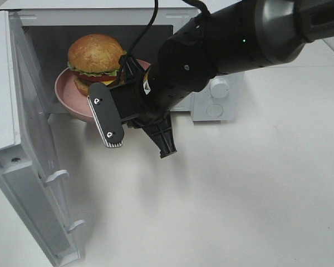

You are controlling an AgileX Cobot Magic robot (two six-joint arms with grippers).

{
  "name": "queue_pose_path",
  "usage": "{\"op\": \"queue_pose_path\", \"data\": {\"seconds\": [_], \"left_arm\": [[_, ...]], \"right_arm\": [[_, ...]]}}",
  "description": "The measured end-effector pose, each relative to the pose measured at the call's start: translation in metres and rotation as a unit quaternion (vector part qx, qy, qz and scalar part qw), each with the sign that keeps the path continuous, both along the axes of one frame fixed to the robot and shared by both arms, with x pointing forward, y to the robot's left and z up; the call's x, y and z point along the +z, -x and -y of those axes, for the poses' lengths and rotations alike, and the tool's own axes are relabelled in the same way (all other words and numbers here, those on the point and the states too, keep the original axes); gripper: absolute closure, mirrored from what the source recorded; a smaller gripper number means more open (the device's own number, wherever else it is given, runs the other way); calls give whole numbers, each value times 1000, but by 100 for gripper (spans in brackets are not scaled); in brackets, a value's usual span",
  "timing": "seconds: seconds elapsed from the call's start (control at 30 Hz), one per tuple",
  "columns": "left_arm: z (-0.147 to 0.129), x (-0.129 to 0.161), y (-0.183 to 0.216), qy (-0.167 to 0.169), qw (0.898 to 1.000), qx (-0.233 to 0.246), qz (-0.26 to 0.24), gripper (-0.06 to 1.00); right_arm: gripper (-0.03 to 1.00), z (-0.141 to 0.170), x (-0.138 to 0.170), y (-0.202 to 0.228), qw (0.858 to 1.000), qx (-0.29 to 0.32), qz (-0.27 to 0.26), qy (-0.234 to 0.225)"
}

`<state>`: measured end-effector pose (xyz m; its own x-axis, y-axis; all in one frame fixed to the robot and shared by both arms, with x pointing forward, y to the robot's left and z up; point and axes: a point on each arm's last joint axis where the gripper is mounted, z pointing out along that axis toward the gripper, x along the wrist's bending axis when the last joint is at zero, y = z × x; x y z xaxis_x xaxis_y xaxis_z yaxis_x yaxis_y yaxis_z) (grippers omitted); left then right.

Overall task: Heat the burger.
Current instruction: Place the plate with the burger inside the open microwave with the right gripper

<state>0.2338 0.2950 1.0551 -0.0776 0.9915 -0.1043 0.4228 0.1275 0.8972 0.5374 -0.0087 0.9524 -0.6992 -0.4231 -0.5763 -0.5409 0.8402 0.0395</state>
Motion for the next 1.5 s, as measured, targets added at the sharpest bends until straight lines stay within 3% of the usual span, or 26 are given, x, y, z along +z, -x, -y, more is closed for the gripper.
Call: {"op": "queue_pose_path", "data": {"seconds": [0.8,1.5], "left_arm": [[0,0,0,0,1000,0,0,-3],[0,0,0,0,1000,0,0,-3]], "right_arm": [[92,-21,-9,-35,999,-53,-5,6],[92,-37,-7,-65,996,-89,12,-22]]}}
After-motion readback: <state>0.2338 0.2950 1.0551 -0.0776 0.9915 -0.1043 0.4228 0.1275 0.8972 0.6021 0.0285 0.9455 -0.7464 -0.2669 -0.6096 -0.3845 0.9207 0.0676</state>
